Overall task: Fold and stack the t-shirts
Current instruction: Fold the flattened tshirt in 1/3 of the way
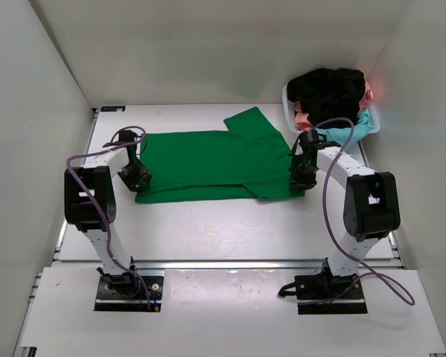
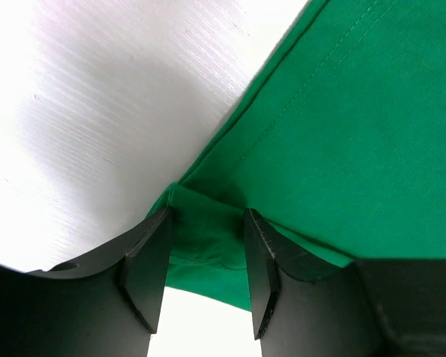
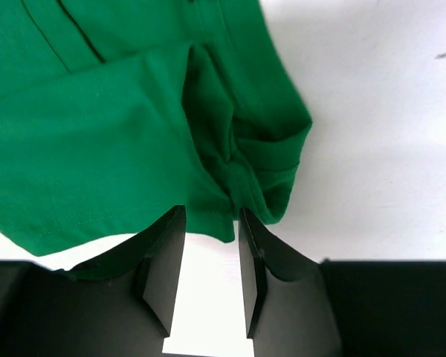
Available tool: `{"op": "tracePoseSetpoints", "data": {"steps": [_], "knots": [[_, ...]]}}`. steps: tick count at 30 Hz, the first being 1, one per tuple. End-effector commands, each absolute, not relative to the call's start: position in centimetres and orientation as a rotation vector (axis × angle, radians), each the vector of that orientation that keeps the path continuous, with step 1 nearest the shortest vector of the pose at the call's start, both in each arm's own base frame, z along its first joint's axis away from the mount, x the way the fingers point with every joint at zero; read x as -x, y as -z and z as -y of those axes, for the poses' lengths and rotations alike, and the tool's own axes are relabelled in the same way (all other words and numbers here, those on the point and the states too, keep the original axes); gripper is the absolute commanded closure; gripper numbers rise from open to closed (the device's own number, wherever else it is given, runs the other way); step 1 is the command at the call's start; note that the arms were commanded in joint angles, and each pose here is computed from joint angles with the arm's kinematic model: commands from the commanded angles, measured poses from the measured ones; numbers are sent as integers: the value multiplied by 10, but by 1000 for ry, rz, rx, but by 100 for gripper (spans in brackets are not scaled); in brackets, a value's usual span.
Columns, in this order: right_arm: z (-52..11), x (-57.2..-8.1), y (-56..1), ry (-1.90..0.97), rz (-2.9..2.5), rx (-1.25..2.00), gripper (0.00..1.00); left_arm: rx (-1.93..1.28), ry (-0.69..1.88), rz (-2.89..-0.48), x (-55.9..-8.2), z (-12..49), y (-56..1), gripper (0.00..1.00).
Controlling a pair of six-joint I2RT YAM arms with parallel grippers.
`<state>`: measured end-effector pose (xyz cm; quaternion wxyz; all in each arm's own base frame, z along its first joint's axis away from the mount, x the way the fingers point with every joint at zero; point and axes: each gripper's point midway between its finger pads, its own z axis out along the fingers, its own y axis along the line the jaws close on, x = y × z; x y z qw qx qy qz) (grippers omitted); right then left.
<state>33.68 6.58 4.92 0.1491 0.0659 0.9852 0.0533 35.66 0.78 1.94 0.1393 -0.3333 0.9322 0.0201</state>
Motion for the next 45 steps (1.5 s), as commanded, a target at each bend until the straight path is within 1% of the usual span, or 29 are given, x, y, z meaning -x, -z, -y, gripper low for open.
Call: {"op": "tracePoseSetpoints", "data": {"steps": [1,2,7,9,10,12,14,17,19,23,25,27,33,39,43,45], "knots": [[-72,-337,-59,-182,-2794,-178,68,954,-58,-2630,-360,-12,-39,46],[-71,-336,-57,-174,-2801,-181,68,955,-63,-2640,-359,-13,-36,45],[-73,-332,-49,-175,-2823,-181,68,959,-53,-2624,-362,-14,-42,46],[-73,-331,-48,-188,-2824,-181,69,963,-37,-2624,-360,-14,-43,46],[-73,-329,-47,-190,-2831,-176,72,967,-46,-2617,-360,-16,-44,45],[-75,-328,-45,-209,-2839,-173,80,974,-37,-2613,-360,-16,-45,46],[-73,-332,-48,-222,-2824,-178,100,986,-31,-2603,-360,-18,-47,45],[-81,-342,-58,-319,-2801,-192,100,989,-21,-2588,-364,-20,-54,45],[-85,-365,-82,-394,-2723,-202,100,993,1,-2583,-366,-20,-60,45],[-89,-392,-101,-519,-2655,-277,100,963,5,-2584,-364,-16,-63,45],[-90,-406,-109,-535,-2623,-283,100,972,10,-2599,-359,-13,-58,45],[-97,-410,-103,-544,-2637,-267,100,974,22,-2602,-357,-9,-57,45],[-102,-420,-96,-538,-2650,-261,100,967,55,-2619,-354,1,-60,48],[-102,-436,-99,-534,-2629,-264,100,984,31,-2666,-337,0,-46,58],[-106,-441,-99,-535,-2626,-254,100,968,2,-2686,-338,1,-41,57],[-106,-444,-101,-540,-2619,-259,100,962,-16,-2688,-339,2,-40,54]]}}
